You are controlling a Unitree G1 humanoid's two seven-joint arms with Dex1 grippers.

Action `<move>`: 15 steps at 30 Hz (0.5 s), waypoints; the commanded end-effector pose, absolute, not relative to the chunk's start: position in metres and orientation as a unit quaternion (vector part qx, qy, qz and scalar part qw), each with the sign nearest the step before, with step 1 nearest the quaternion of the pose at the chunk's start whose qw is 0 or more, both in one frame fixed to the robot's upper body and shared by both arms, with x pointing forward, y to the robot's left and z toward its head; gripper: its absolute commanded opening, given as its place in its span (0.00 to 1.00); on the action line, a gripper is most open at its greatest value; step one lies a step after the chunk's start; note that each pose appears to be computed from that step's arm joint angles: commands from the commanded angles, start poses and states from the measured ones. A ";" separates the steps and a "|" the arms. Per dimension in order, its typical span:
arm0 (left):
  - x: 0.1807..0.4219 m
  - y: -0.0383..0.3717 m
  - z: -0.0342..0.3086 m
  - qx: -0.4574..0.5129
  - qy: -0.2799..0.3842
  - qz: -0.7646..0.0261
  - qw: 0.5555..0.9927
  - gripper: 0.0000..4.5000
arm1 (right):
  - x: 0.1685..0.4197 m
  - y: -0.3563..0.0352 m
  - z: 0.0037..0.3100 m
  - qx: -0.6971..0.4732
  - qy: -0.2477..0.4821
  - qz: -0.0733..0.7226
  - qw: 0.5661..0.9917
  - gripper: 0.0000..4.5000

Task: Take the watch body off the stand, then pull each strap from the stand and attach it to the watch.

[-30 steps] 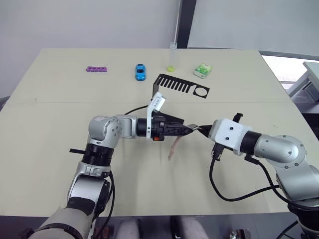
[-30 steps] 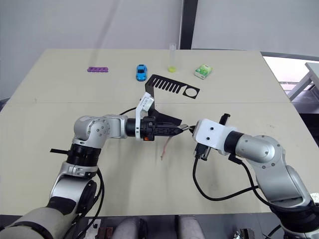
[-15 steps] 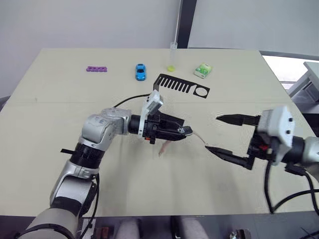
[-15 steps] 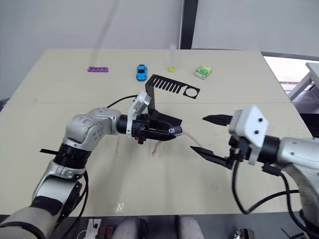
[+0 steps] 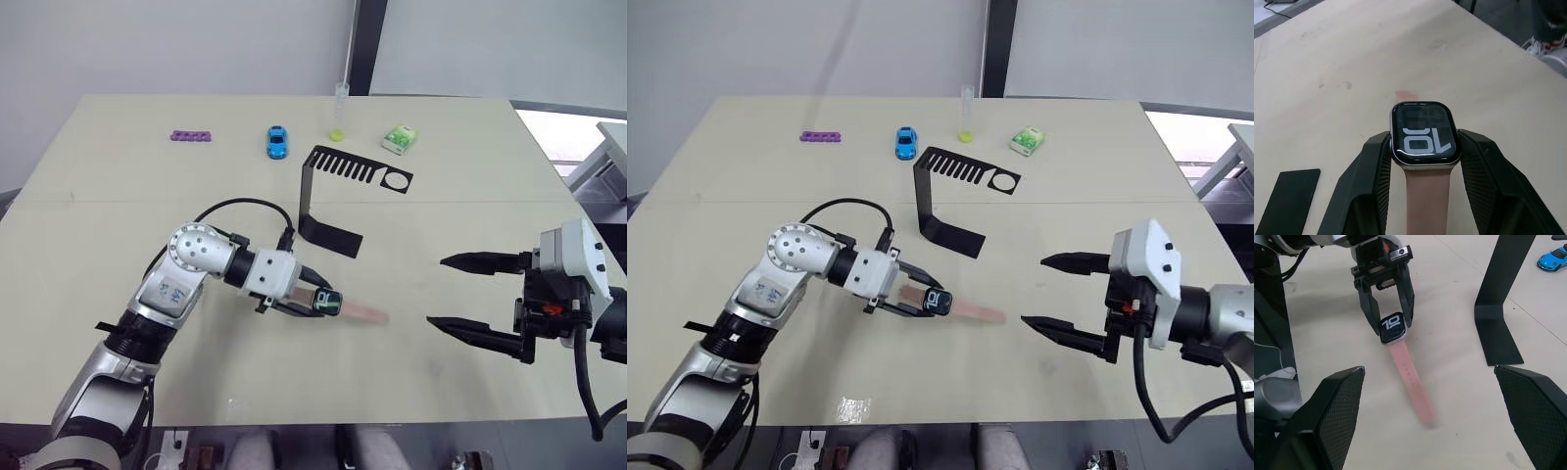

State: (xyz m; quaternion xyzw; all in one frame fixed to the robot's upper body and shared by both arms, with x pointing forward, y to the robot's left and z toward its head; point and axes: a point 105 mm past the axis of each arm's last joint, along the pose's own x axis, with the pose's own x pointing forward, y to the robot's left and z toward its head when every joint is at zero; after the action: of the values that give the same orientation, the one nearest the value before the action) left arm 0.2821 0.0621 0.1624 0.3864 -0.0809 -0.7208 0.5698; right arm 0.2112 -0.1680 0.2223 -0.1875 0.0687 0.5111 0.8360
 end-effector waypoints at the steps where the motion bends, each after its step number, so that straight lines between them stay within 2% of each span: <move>1: 0.283 0.060 0.176 0.401 -0.129 -0.700 0.577 0.36 | 0.210 -0.164 0.223 -0.215 0.055 0.516 0.827 1.00; 7: 0.283 0.063 0.176 0.399 -0.125 -0.698 0.581 0.36 | 0.213 -0.161 0.220 -0.224 0.048 0.518 0.824 1.00; 11: 0.275 0.069 0.168 0.303 -0.025 -0.732 0.610 0.36 | 0.214 -0.162 0.220 -0.225 0.048 0.517 0.825 1.00; 15: 0.286 0.069 0.157 0.251 0.059 -0.707 0.659 0.36 | 0.214 -0.162 0.216 -0.223 0.054 0.514 0.827 1.00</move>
State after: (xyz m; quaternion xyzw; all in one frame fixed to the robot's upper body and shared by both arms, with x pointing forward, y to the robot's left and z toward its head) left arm 0.2855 0.0728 0.1527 0.2655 0.0457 -0.7145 0.6458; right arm 0.2142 -0.1616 0.2135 -0.2113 0.0606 0.5203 0.8252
